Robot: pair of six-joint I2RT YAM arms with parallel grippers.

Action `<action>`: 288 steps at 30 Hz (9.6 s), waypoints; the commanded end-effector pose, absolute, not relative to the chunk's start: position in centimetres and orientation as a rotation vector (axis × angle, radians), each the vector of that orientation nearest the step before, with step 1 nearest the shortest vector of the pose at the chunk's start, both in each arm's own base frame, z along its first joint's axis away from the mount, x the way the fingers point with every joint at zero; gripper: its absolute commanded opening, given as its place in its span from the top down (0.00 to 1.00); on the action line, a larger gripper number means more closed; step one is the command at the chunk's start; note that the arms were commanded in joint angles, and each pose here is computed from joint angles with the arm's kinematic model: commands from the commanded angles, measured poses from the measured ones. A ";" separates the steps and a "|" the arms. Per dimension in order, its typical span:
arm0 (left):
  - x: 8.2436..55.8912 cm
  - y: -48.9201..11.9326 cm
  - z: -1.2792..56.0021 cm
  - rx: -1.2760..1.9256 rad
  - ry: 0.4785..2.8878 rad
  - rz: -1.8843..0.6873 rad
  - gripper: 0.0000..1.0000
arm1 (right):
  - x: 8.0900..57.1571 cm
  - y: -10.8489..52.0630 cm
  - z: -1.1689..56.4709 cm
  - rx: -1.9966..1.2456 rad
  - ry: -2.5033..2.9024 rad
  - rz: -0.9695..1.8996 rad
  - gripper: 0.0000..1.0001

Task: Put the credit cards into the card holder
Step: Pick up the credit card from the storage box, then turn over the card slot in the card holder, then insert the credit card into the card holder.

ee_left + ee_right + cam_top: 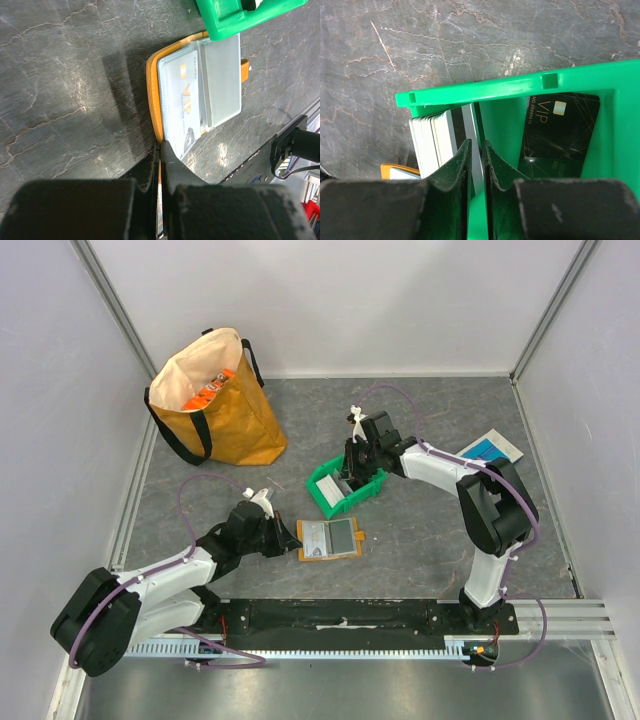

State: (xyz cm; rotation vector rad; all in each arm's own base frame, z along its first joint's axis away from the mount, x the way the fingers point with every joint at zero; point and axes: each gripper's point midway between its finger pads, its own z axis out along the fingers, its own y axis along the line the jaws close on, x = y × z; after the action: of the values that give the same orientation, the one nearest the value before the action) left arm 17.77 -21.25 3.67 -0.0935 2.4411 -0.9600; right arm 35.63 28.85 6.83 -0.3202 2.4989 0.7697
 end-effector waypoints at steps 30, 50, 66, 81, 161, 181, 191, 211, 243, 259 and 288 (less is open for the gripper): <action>18.2 -21.8 5.5 -0.026 2.372 -0.998 0.98 | 34.2 28.0 17.5 -0.275 2.230 0.647 1.00; 15.7 -21.8 7.0 -0.038 2.311 -1.158 0.98 | 22.3 35.8 15.6 -0.033 2.110 0.854 1.00; 15.4 -21.7 7.7 -0.082 2.292 -1.194 0.98 | 20.2 37.1 12.8 0.026 2.079 0.705 1.00; 15.3 -21.7 7.6 -0.084 2.292 -1.197 0.98 | 19.7 37.9 10.5 -0.010 2.129 0.686 1.00; 15.5 -21.7 8.3 -0.060 2.258 -1.203 0.98 | 18.1 39.3 10.5 -0.197 2.138 0.266 1.00; 15.6 -21.8 8.7 -0.062 2.252 -1.203 0.98 | 19.0 37.1 9.4 -0.226 2.126 0.049 1.00; 15.7 -20.3 5.7 -0.110 2.351 -1.058 0.98 | 19.4 32.7 9.4 -0.133 2.172 0.098 1.00; 16.0 -18.7 2.3 -0.129 2.486 -0.855 0.98 | 17.4 35.9 8.6 -0.081 2.262 0.927 1.00; 15.5 -19.1 2.1 -0.174 2.472 -0.921 0.98 | 16.9 34.5 2.1 0.118 2.358 0.987 1.00; 15.5 -19.0 2.0 -0.157 2.469 -0.918 0.98 | 18.5 32.9 1.6 0.154 2.322 0.890 1.00; 16.4 -19.3 3.0 -0.184 2.416 -0.938 0.98 | 15.3 35.8 1.3 0.022 2.475 0.925 1.00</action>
State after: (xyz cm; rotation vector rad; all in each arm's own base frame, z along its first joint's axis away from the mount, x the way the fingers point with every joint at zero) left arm 15.20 -18.83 1.78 -0.1673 2.4872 -0.9094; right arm 17.50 36.10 3.10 0.1365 2.3558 0.9741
